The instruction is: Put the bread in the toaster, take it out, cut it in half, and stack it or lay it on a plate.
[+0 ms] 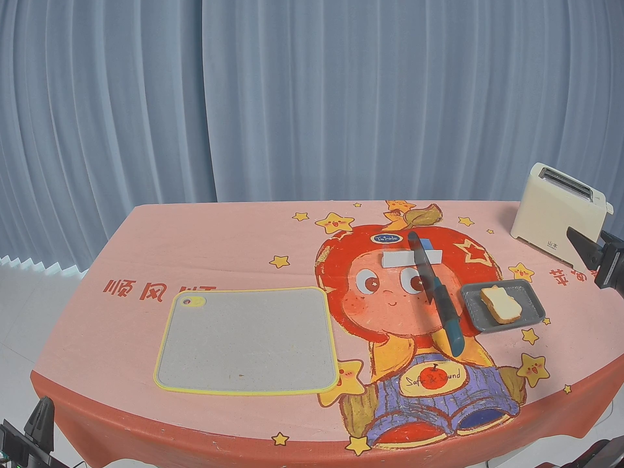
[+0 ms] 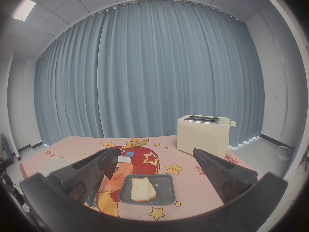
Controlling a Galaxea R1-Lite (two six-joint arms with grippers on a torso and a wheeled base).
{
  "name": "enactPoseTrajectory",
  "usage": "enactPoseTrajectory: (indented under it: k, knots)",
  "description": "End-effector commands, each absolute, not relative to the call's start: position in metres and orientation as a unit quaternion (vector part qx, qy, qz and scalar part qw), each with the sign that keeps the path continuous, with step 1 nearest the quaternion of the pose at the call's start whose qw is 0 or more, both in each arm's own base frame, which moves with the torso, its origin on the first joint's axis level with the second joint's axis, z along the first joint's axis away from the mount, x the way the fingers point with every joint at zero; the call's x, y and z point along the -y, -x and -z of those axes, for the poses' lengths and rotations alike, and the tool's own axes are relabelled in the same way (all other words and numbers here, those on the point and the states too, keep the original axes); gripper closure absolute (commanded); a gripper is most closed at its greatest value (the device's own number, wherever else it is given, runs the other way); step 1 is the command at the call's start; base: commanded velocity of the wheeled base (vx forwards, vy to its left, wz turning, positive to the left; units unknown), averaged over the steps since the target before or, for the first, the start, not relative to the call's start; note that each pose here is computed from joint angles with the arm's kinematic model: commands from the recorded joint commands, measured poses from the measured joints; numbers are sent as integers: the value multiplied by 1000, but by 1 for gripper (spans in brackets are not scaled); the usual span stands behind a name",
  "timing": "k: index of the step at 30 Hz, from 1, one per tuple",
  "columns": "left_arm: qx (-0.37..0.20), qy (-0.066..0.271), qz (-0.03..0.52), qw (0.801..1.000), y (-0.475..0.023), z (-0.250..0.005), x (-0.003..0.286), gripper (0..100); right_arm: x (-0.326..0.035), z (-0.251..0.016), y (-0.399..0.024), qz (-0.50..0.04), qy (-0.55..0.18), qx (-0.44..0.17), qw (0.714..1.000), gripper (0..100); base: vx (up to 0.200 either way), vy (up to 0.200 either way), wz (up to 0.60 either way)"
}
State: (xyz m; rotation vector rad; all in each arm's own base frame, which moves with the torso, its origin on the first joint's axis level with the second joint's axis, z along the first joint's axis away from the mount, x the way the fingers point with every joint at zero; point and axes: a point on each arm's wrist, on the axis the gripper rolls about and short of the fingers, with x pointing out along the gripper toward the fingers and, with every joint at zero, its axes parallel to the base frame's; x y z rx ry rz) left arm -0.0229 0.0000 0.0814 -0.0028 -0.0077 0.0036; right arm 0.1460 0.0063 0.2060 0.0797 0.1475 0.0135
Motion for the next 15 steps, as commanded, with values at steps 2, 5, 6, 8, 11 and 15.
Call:
enactPoseTrajectory:
  k: [2,5,6,8,11,15]
  knots:
    - [4,2,-2,1000,23,-76,0,100,-4,-200,-132,4,-40,-69,997,0,0,0,0]
    - [3,2,-2,1000,23,-76,0,100,-2,-199,-127,10,-40,-67,997,0,0,0,0]
    - [3,2,-2,1000,23,-76,0,100,-1,-197,-125,12,-40,-67,997,0,0,0,0]
    - [3,2,-2,1000,23,-76,0,100,-1,-195,-117,13,-40,-62,997,0,0,0,0]
    - [3,2,-2,1000,23,-76,0,100,0,-195,-112,15,-40,-55,998,0,0,0,0]
    - [3,2,-2,1000,23,-76,0,100,2,-197,-102,24,-40,-39,998,0,0,0,0]
